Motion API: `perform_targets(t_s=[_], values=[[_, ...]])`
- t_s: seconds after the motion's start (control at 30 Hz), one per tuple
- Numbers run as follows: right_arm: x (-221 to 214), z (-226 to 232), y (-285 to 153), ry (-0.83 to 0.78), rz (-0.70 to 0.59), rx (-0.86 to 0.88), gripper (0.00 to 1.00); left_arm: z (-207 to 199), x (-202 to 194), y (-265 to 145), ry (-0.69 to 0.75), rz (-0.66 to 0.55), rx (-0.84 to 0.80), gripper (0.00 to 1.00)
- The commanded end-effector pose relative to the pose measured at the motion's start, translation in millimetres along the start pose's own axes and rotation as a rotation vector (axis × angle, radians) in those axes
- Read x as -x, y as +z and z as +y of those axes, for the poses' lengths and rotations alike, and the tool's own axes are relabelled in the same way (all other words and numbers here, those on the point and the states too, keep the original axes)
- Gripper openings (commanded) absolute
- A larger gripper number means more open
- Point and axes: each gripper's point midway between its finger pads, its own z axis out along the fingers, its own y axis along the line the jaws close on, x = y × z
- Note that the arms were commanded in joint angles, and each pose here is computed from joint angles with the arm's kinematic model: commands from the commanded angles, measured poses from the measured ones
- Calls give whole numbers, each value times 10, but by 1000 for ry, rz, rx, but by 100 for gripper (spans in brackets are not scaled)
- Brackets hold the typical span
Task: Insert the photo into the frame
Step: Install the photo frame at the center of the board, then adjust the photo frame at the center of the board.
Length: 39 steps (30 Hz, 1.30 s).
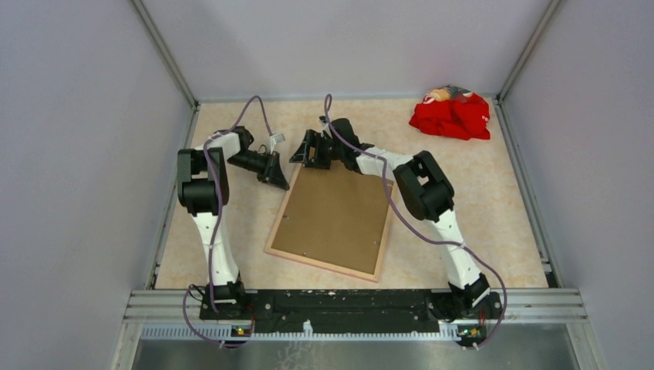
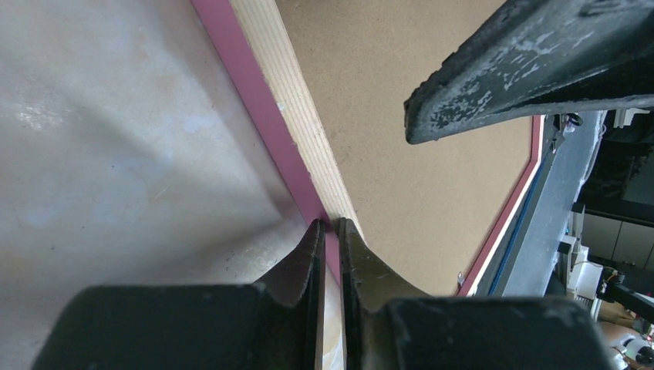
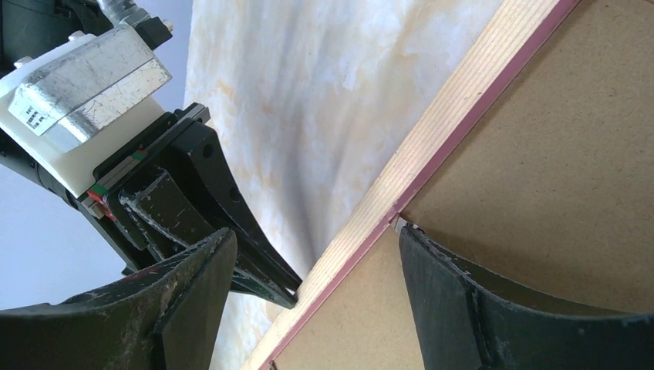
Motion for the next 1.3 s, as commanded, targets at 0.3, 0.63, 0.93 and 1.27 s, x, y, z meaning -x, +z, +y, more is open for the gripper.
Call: perform_targets(t_s=[0.3, 0.63, 0.93, 1.27], values=[[116, 92, -48, -34, -28, -2, 81, -16, -66, -17, 52, 41, 32, 14], [701, 185, -1370, -15, -232, -62, 97, -31, -146, -332, 151, 90, 148, 22], [406, -1189, -2770, 155, -333, -550, 99, -4, -622, -273, 200, 179, 217, 22], [232, -1636, -2576, 246, -281, -520, 96, -224, -1016, -107, 289, 269, 210, 22]])
